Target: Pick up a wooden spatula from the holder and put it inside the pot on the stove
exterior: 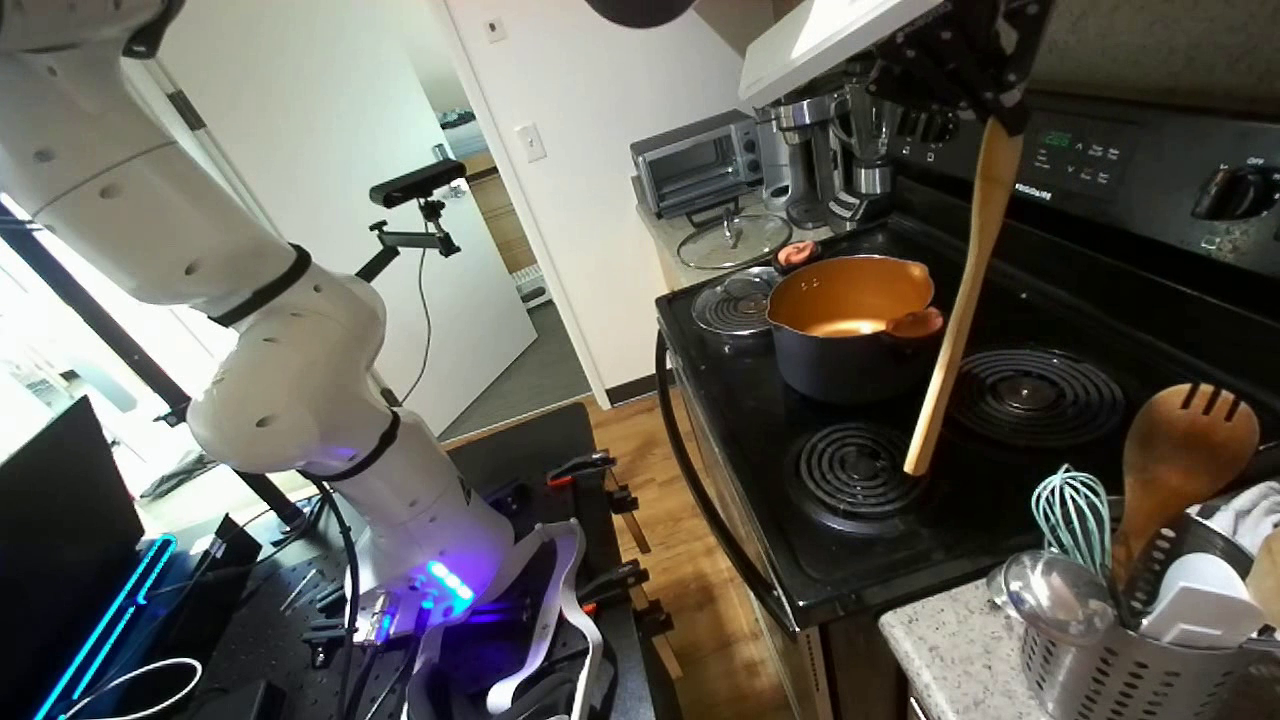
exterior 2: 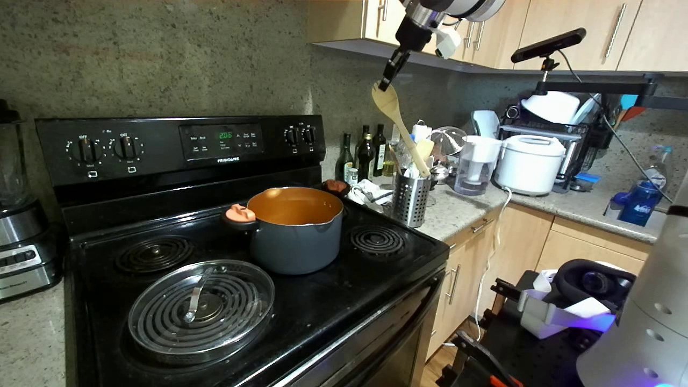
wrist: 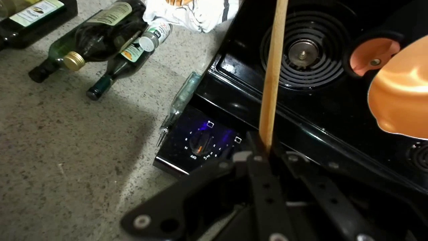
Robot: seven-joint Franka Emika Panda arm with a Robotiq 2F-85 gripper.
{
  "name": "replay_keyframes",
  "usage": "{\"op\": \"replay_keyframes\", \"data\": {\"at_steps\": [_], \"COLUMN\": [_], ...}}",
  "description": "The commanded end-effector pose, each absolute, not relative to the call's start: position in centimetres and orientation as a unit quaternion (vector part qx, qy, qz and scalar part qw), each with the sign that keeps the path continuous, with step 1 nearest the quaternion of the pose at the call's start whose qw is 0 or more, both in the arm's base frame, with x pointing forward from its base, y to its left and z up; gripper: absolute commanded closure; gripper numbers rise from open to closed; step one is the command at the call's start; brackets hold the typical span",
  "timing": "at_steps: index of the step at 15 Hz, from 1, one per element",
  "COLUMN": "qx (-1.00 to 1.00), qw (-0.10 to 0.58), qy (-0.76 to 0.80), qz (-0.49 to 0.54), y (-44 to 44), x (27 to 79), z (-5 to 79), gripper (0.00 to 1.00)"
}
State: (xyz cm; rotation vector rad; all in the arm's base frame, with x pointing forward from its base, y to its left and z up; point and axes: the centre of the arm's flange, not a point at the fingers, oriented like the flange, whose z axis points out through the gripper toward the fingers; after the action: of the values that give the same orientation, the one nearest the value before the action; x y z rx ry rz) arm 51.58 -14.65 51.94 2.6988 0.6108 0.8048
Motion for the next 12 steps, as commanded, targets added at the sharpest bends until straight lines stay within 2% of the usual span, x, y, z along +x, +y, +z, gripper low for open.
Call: {"op": "replay_keyframes", "data": {"at_steps": [1, 3, 4, 12], "qx": [0.918, 0.915, 0.924, 0.922], "qw": [0.127, 0.125, 0.126, 0.124], "qy": [0.233, 0.241, 0.228, 0.232], "qz": [0.295, 0.298, 0.281, 0.284], "y": [-13.7, -13.4, -13.5, -13.2], "x": [49.5, 49.2, 50.7, 50.2], "z": [52.2, 52.3, 52.1, 52.1], "gripper": [0.98, 0.98, 0.94, 0.94]}}
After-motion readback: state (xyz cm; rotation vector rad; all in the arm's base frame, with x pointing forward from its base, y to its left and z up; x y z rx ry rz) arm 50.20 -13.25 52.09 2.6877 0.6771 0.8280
